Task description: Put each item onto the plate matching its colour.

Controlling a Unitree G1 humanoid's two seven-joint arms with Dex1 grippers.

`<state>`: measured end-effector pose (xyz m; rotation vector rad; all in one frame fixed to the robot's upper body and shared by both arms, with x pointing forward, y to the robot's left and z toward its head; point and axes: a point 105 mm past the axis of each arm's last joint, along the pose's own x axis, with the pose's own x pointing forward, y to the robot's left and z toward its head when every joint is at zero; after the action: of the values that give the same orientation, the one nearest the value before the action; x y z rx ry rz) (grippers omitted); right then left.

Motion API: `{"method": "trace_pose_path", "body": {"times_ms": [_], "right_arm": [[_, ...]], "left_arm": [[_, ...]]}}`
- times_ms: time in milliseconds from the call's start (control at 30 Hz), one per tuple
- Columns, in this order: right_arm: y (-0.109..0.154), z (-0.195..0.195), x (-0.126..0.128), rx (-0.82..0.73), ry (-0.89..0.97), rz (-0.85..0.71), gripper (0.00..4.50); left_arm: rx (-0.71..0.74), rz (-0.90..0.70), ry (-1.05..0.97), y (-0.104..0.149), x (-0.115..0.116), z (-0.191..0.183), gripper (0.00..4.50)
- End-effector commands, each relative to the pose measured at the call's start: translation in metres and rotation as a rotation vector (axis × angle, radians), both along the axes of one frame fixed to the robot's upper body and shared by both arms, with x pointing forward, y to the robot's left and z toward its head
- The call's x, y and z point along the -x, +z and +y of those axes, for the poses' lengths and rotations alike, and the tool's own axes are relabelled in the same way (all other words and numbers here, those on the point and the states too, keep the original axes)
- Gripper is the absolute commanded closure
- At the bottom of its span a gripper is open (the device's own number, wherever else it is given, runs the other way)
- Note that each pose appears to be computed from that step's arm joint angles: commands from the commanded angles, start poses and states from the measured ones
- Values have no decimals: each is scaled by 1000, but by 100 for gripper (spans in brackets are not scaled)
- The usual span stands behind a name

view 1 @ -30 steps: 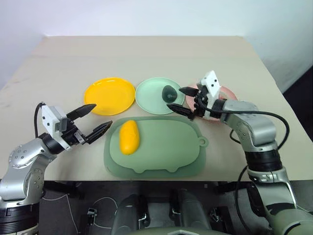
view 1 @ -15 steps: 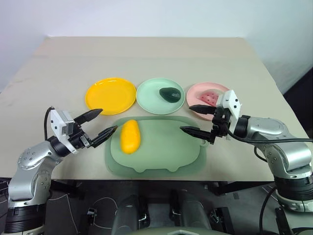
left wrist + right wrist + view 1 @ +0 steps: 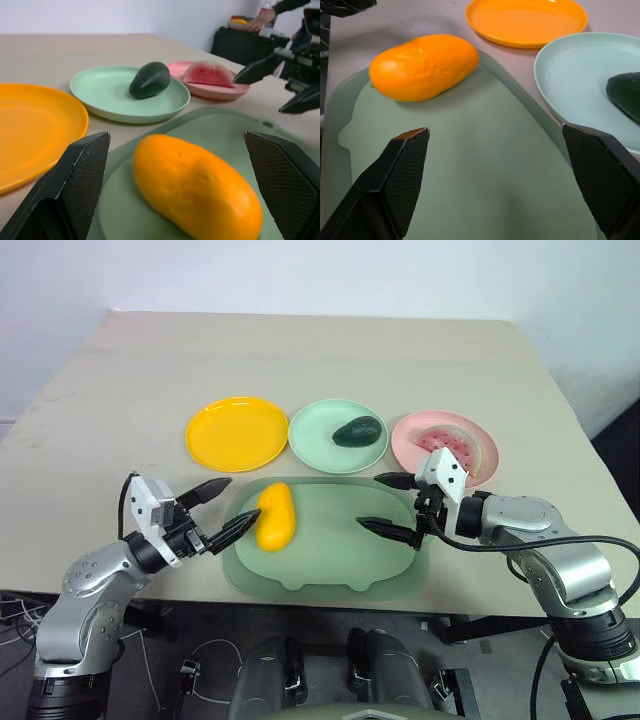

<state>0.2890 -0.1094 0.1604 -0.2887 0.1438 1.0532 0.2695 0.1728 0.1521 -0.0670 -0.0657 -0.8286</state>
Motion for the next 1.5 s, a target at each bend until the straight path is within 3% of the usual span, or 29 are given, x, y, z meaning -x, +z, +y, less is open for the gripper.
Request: {"method": "trace_pose_path", "body": {"times_ms": [33,133,567,833,967,1100,1233,1367,1500], "right_arm": [[14,-4,1,5,-14,-56,2],[13,-5,-1,4,-34,-57,2],[6,-25,-6,33,-140,-55,2],[2,-30,-6,39,-172,-61,2],[0,-33,-7,51,-184,-64,0],[-1,-34,-10,57,-191,-67,0],[-2,-34,-10,57,-190,-67,0],[1,-31,-10,45,-183,-73,0],[1,-26,-11,33,-174,-75,0]], "left_arm": [[-8,26,-18,7,0,-20,0],[41,68,-18,15,-6,-36,0],[-181,318,103,-8,-24,-47,0],[-183,433,69,-16,-24,-57,0],[-207,486,50,-21,-20,-56,82],[-218,497,59,-20,-19,-53,104],[-190,446,87,-1,-24,-45,108],[-116,341,245,40,-51,-11,110],[-83,254,411,66,-80,25,110]]}}
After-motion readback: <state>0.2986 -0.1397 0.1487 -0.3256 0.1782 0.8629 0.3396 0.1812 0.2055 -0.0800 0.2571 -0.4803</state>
